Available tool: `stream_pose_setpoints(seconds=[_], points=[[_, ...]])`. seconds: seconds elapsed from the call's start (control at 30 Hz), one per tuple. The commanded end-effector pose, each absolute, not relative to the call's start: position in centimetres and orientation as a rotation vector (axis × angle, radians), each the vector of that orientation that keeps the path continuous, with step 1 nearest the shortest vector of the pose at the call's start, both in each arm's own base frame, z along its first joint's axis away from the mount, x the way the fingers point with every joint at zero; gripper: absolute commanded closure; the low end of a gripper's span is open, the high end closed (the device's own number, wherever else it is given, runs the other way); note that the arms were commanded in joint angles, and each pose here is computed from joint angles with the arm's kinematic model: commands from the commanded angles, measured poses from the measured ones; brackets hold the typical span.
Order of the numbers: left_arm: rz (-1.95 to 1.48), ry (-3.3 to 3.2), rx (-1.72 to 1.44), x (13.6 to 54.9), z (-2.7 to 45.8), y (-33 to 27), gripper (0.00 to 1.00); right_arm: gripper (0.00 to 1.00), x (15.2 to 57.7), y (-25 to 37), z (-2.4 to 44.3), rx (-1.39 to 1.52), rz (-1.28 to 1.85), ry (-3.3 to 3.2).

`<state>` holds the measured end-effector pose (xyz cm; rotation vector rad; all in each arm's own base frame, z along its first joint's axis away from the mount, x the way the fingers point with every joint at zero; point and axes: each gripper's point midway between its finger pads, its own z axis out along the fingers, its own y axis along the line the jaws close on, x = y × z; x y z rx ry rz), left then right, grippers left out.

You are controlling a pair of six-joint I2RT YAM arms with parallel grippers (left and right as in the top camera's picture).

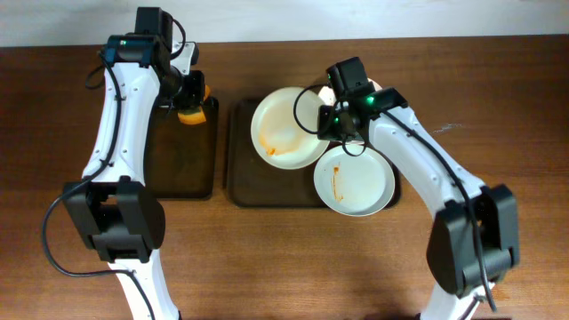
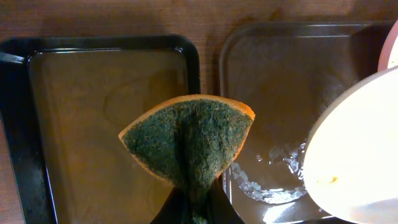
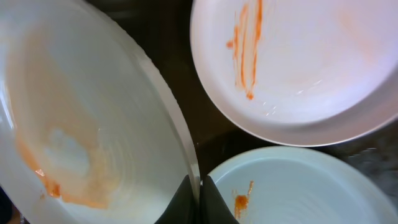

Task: Clean dirty plates on tray and stack at the side

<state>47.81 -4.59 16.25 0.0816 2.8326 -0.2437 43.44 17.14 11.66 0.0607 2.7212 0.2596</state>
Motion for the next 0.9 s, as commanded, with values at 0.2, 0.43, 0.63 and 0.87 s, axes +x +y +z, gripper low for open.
stream_pose_setpoints(seconds=[0.2, 0.43, 0.63, 0.87], points=[[-0.231, 2.794, 0.068, 48.4, 17.1, -4.4, 1.00, 0.96, 41.5, 18.5, 20.7, -0.047, -0.589, 2.195], [-0.232, 2.795, 0.067, 48.4, 17.1, -4.4, 1.00, 0.96, 39.4, 19.7, 27.5, 0.091, -0.807, 1.798], [-0.231, 2.795, 0.068, 48.4, 17.1, -4.4, 1.00, 0.96, 40.6, 21.1, 21.8, 0.126, -0.465, 2.093], [-0.291, 2.794, 0.077, 48.3, 17.1, -5.2, 1.00, 0.96, 42.5, 18.7, 8.1, 0.407, 0.275, 2.716]])
